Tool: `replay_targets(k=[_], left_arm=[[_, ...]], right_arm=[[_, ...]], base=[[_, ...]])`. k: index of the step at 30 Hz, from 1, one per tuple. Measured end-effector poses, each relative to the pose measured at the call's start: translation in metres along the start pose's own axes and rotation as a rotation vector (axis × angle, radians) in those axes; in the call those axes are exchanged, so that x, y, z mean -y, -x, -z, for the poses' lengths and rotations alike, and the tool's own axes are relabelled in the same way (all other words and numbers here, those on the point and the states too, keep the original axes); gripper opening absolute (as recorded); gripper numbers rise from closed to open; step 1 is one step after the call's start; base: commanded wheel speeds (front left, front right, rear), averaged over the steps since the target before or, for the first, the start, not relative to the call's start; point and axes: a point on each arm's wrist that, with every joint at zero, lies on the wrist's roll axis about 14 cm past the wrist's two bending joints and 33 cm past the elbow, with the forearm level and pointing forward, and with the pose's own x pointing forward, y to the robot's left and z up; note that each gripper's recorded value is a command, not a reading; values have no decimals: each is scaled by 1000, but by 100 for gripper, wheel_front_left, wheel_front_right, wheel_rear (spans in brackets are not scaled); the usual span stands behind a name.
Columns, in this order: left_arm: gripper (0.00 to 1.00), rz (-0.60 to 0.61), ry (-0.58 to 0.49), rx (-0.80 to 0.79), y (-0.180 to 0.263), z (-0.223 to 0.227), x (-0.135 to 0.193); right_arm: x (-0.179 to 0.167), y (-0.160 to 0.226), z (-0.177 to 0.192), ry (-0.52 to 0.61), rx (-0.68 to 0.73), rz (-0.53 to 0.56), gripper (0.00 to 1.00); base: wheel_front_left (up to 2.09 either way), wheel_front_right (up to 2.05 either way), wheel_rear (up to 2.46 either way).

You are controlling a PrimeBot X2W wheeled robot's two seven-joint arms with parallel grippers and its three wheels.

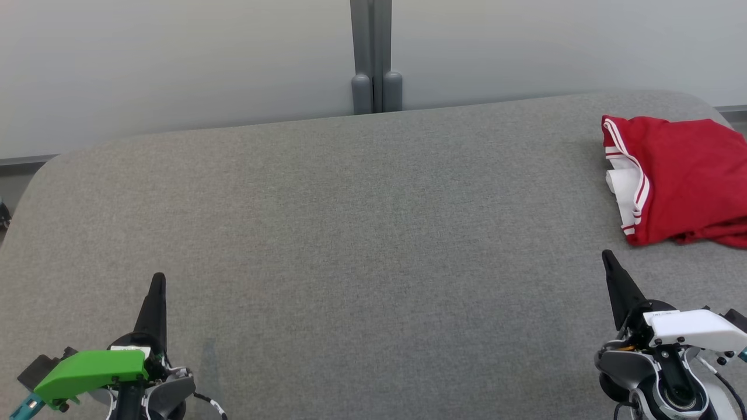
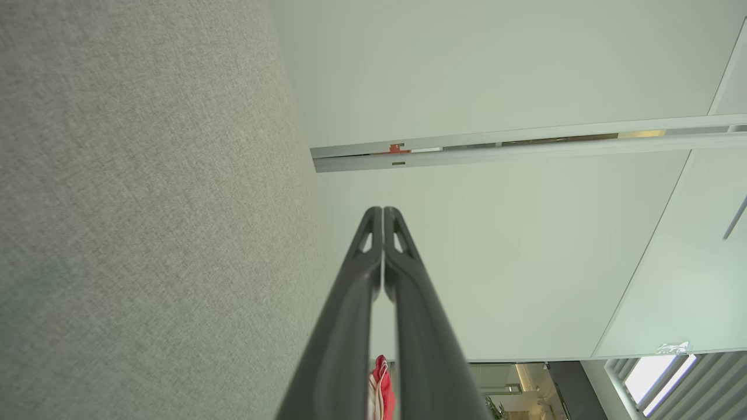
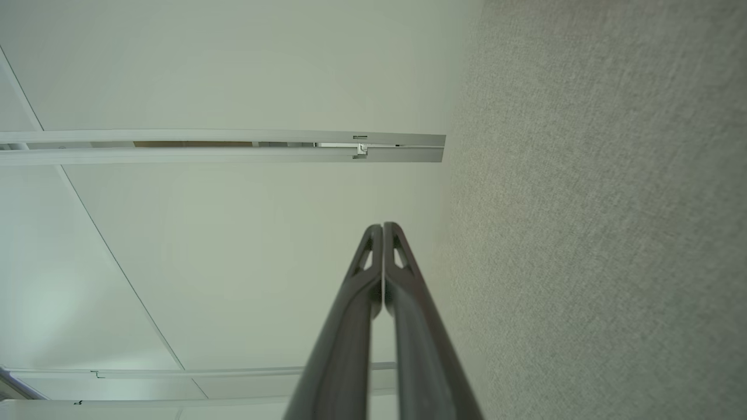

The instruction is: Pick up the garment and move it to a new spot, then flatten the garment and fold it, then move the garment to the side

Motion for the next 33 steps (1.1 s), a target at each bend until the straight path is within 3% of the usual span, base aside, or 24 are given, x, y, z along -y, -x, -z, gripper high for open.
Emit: replay_targets(k=[9,33], left_arm=[[0,21,52,-1,-3,-1,6],[0,23,52,0,-3,-1,6]], right_arm=[[-4,-3,0,-58,-4,-16,0],[-4,-3,0,-58,-4,-15,0]], base=[[0,0,0],[0,0,0]])
